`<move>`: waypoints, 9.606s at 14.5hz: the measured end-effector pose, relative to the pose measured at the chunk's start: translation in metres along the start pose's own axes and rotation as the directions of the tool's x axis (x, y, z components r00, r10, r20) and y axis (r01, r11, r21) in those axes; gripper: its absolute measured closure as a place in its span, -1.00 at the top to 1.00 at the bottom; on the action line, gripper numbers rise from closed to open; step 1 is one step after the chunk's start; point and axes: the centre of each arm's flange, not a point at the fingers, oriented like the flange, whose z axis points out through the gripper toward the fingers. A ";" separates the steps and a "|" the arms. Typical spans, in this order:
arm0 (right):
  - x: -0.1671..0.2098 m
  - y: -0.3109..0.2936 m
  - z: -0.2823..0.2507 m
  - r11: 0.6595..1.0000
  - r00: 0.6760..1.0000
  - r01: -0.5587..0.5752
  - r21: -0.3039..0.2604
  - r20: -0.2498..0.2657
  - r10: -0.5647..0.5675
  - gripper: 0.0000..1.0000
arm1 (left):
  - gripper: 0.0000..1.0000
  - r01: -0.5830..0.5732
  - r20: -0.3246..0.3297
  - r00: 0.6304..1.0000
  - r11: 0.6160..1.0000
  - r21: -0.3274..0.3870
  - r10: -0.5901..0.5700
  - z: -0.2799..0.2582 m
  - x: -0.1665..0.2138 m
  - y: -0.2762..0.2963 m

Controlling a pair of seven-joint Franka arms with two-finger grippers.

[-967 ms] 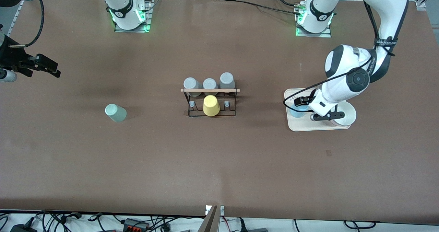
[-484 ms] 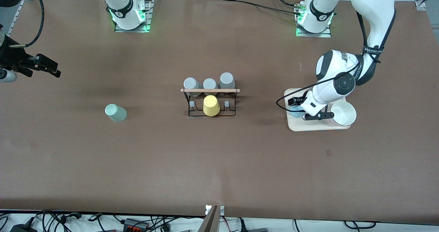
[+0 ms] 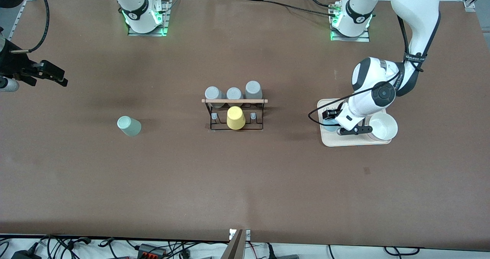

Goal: Hang scattered cups on rack with three cups
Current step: 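Close the left gripper on the light blue cup and lift it, then carry the light blue cup with the left gripper to the rack, then lower the light blue cup onto the rack peg beside the yellow cup, then open the left gripper and withdraw it while the right gripper moves out, then reach the right gripper to the pale teal cup and grasp it, then carry the pale teal cup with the right gripper to the rack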

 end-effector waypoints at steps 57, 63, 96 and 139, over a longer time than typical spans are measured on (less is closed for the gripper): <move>0.003 0.003 0.004 1.000 1.000 -0.004 0.000 0.000 0.004 1.00 | 0.66 0.447 0.061 0.894 0.890 -0.092 -0.443 -0.078 -0.029 0.326; 0.004 0.003 0.005 1.000 1.000 -0.004 -0.001 -0.003 0.004 1.00 | 0.98 0.454 -0.061 0.888 0.890 -0.052 -0.456 -0.162 -0.017 0.283; 0.019 -0.029 0.175 0.998 0.993 0.058 -0.012 0.099 -0.056 1.00 | 1.00 -0.105 -0.119 0.986 0.991 0.081 0.114 -0.409 0.010 -0.130; 0.058 -0.307 0.168 0.998 0.999 0.033 0.046 0.029 -0.035 0.33 | 1.00 -0.090 -0.097 0.991 0.994 0.055 0.095 -0.422 -0.020 -0.125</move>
